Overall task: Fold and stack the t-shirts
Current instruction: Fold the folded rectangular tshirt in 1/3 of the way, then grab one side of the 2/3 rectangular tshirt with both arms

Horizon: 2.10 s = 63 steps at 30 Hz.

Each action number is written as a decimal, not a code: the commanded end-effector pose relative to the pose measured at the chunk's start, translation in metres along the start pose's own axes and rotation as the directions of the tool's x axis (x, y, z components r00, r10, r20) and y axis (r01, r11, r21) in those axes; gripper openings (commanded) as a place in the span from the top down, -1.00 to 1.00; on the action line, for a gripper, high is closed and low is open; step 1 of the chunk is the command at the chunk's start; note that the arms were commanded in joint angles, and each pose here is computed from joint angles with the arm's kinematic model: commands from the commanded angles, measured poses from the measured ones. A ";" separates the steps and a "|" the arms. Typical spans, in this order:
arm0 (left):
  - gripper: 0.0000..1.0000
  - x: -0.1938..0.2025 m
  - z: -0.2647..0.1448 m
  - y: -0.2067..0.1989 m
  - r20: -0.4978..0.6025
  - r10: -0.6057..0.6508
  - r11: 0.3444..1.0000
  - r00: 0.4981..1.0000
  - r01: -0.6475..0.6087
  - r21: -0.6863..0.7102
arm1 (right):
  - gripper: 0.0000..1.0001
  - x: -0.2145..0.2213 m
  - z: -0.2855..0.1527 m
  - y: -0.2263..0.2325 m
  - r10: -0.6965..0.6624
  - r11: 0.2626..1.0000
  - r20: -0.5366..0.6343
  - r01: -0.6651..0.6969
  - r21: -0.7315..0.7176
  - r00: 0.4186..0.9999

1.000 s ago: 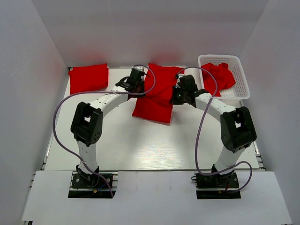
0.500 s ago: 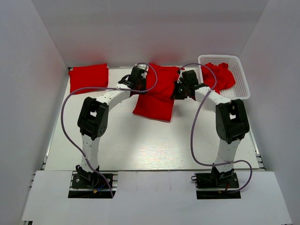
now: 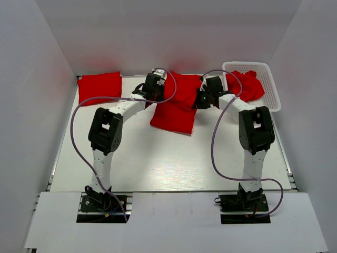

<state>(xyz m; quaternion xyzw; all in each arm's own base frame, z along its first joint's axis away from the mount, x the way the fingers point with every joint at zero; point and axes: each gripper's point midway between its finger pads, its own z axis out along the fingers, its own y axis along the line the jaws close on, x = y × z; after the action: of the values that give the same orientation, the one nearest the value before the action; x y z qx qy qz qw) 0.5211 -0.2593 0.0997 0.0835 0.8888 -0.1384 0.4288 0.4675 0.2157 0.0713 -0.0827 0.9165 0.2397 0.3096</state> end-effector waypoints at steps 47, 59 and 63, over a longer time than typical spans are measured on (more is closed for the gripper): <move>-0.44 0.144 -0.054 0.033 -0.274 -0.060 0.998 0.960 0.065 0.008 | -0.40 0.119 -0.025 0.041 0.209 0.951 -0.132 -0.233 -0.205 0.969; 1.00 0.166 -0.088 0.027 -0.280 -0.101 0.993 0.955 0.115 0.034 | 1.00 0.142 -0.052 0.035 0.211 0.960 -0.114 -0.227 -0.161 0.971; 1.00 0.171 -0.136 0.016 -0.272 -0.118 0.985 0.955 0.147 0.086 | 1.00 0.180 -0.083 0.041 0.194 0.958 -0.179 -0.225 -0.177 0.965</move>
<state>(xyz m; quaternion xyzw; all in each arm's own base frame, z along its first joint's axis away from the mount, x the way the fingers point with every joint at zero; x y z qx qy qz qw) 0.3519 -0.2017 0.0208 0.0666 0.9331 -0.1835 0.3019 0.2936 0.2155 0.0262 -0.0133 0.9142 0.3490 0.2056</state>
